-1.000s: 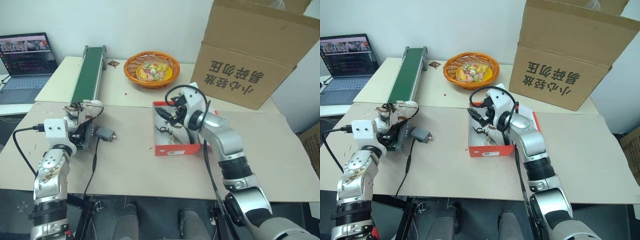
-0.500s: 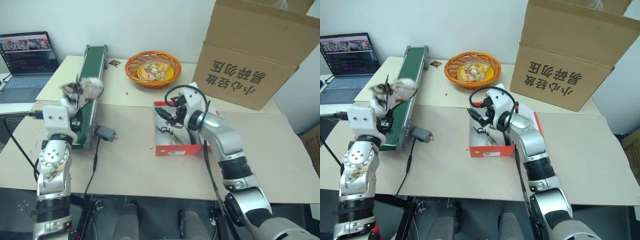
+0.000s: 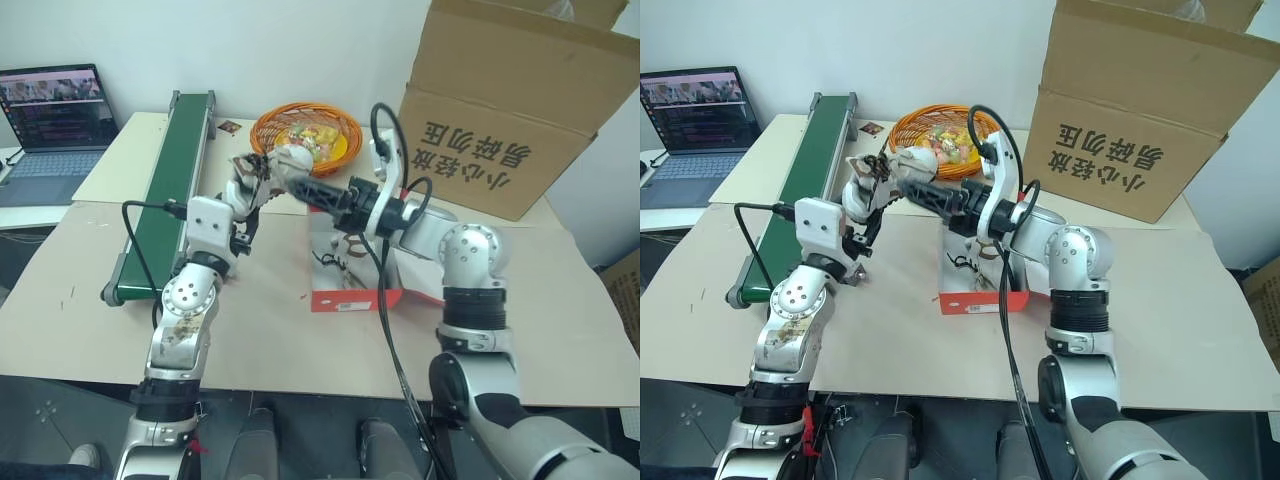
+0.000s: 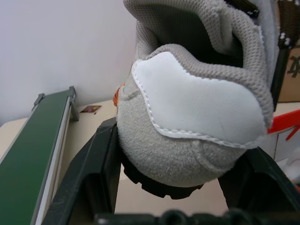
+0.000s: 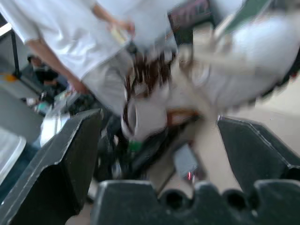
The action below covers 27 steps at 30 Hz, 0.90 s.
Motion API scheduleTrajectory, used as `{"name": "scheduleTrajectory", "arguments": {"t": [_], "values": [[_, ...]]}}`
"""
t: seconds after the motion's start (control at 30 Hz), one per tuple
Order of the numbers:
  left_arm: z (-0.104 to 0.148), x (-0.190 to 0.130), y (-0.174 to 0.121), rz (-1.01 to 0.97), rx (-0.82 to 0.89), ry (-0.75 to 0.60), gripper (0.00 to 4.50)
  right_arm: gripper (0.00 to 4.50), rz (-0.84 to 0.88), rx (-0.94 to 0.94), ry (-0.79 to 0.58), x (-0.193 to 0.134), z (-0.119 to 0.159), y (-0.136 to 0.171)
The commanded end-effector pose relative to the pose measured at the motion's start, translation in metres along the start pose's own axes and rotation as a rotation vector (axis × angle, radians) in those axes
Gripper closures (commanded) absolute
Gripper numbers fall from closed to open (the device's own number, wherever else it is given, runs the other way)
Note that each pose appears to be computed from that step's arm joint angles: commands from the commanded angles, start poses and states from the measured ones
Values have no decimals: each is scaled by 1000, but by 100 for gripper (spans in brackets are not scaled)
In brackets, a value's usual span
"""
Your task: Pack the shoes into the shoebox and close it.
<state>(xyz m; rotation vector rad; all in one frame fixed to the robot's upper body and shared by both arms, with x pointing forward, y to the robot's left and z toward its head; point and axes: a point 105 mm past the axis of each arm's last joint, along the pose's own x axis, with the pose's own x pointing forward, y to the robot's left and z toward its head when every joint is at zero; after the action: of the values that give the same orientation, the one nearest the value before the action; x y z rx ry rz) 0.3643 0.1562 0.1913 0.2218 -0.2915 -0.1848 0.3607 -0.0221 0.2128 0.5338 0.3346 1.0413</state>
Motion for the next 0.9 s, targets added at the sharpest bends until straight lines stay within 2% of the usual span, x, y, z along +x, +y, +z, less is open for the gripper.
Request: {"name": "scheduleTrajectory", "arguments": {"t": [0.03, 0.17, 0.3, 0.43, 0.53, 0.7, 0.9], "values": [[21, 7, -19, -69, 10, -98, 217, 0, -44, 30, 35, 2, -14, -18], [32, 12, -28, -101, -20, -131, 217, 0, -74, 75, -22, -1, -5, -36], [42, 14, -37, -144, -40, -148, 217, 0, -43, 211, -184, -11, 29, -46], [40, 14, -35, -154, -33, -136, 217, 0, -7, 278, -271, -24, 51, -52], [39, 11, -34, -167, -14, -133, 217, 0, -50, 329, -352, -37, 68, -67], [36, 10, -34, -166, -27, -122, 217, 0, -76, 316, -368, -32, 77, -68], [34, 9, -33, -144, -38, -115, 217, 0, -50, 300, -389, -13, 87, -53]]}}
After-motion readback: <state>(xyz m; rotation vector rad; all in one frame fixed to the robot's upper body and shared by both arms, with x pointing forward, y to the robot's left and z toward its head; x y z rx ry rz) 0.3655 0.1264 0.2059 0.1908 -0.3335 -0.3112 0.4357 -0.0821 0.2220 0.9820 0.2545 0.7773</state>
